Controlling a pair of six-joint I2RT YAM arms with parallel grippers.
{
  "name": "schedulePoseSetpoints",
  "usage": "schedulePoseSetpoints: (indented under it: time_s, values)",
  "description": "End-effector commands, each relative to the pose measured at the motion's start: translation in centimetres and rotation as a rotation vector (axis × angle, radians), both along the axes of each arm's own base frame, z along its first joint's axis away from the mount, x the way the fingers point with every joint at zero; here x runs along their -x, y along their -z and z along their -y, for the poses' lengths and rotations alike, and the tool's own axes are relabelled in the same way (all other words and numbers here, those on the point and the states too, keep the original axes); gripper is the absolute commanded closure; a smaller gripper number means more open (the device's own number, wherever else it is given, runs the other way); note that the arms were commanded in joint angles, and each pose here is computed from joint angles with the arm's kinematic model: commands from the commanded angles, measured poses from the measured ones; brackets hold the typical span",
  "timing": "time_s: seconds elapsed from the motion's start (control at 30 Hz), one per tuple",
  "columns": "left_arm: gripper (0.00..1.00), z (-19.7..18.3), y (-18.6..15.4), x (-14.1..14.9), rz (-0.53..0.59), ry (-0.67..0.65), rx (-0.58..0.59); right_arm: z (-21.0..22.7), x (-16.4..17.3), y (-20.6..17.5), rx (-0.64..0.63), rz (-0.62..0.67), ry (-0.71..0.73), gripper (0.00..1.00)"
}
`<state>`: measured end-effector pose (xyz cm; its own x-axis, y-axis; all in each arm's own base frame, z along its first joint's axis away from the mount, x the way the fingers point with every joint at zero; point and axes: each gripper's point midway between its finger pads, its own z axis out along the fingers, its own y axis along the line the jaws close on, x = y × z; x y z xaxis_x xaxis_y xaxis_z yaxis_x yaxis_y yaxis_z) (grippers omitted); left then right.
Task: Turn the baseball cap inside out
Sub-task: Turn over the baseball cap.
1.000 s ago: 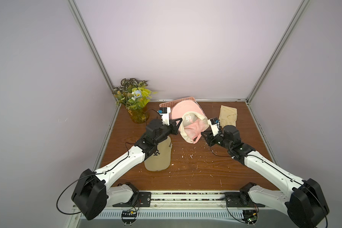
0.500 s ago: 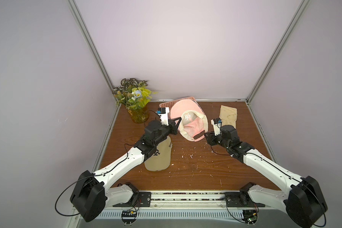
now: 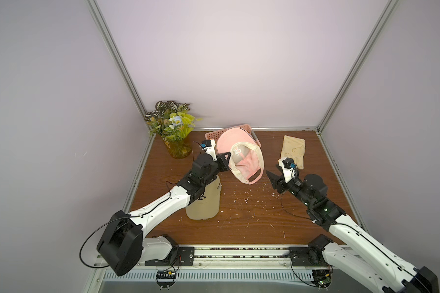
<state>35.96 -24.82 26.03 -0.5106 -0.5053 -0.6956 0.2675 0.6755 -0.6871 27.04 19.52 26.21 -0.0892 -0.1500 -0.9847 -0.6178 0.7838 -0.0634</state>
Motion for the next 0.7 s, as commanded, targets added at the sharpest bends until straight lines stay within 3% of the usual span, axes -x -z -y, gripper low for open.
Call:
schedulePoseSetpoints:
  time_s: [0.0,0.23,0.67]
  values:
    - [1.0,0.2,-2.5,-0.8,-0.031,-0.065,0.1,-2.6,1.0,-2.3,0.065,0.163,-0.103,0.41]
    - [1.0,0.6,-2.2,-0.9,-0.142,-0.095,0.204,-6.1,1.0,-1.1,0.174,0.219,-0.159,0.41]
    - [1.0,2.4,-3.5,-0.1,-0.159,-0.03,0.289,-9.3,-1.0,1.3,0.36,0.245,-0.096,0.41]
